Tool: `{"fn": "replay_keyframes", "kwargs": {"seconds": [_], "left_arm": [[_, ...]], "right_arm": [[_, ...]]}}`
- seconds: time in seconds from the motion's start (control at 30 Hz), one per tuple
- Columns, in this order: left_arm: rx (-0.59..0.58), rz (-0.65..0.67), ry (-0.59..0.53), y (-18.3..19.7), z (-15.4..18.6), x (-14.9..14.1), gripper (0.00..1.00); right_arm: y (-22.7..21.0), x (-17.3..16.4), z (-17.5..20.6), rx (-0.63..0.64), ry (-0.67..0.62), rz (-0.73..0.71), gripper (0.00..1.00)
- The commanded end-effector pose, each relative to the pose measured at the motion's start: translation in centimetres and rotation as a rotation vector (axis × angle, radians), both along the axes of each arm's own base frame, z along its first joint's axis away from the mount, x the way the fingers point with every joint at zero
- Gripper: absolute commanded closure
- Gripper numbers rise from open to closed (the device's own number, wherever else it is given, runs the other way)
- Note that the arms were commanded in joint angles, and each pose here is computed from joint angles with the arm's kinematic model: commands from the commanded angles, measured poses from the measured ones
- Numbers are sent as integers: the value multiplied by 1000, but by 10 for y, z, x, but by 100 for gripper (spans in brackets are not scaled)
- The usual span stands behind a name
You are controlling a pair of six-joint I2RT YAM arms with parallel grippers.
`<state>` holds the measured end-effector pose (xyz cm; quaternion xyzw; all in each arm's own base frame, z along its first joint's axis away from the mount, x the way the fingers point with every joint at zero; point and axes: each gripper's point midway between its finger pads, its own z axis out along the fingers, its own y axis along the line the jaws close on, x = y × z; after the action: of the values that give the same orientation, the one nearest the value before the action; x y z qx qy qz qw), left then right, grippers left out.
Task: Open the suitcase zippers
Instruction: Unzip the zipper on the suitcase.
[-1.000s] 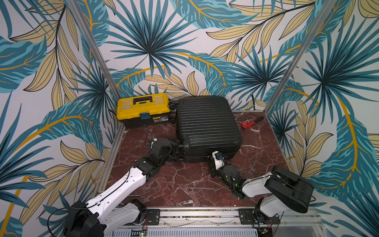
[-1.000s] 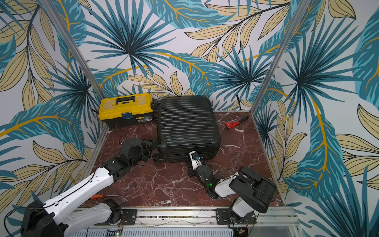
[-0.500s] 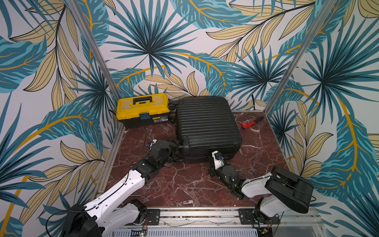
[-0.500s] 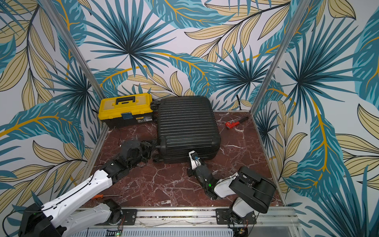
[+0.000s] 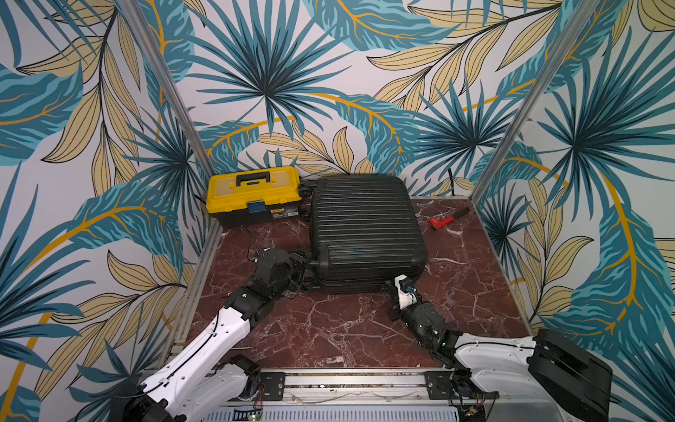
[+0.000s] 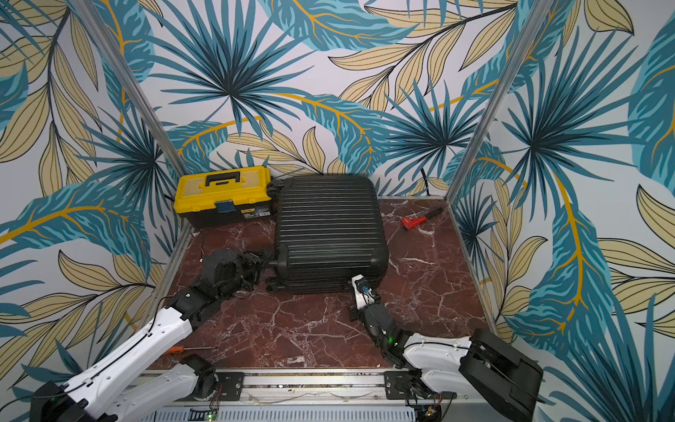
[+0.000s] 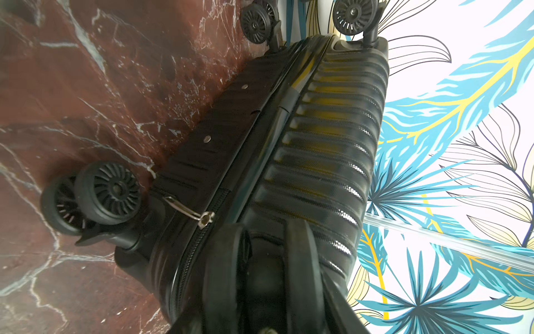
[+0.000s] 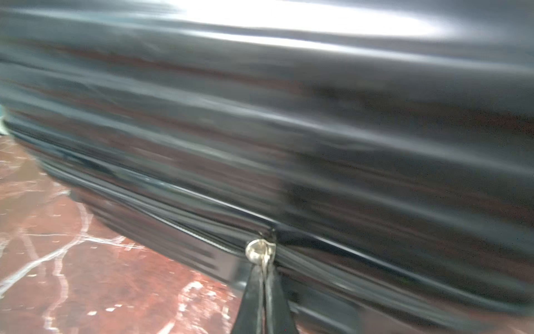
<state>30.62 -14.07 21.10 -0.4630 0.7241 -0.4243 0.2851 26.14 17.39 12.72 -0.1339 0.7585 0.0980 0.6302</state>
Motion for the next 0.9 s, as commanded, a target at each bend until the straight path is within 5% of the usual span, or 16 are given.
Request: {"fn": "replay_keyframes", "kwargs": {"seconds": [0.0,0.2,0.5,0.87], "left_arm": [[249,28,55,37,-19,2,87],[309,20,108,49,-24,9,89],[396,5,141,65,-24,12,91],[487,-61,200,68,-36,17,95]], "right_arm": [[-48,10,38,65,-128,-242,100],[-71,10,46,23,-134,-342,100],[-108,25,40,146,-10,-413,100],[-129,61,60,215,-12,-456,100]]}}
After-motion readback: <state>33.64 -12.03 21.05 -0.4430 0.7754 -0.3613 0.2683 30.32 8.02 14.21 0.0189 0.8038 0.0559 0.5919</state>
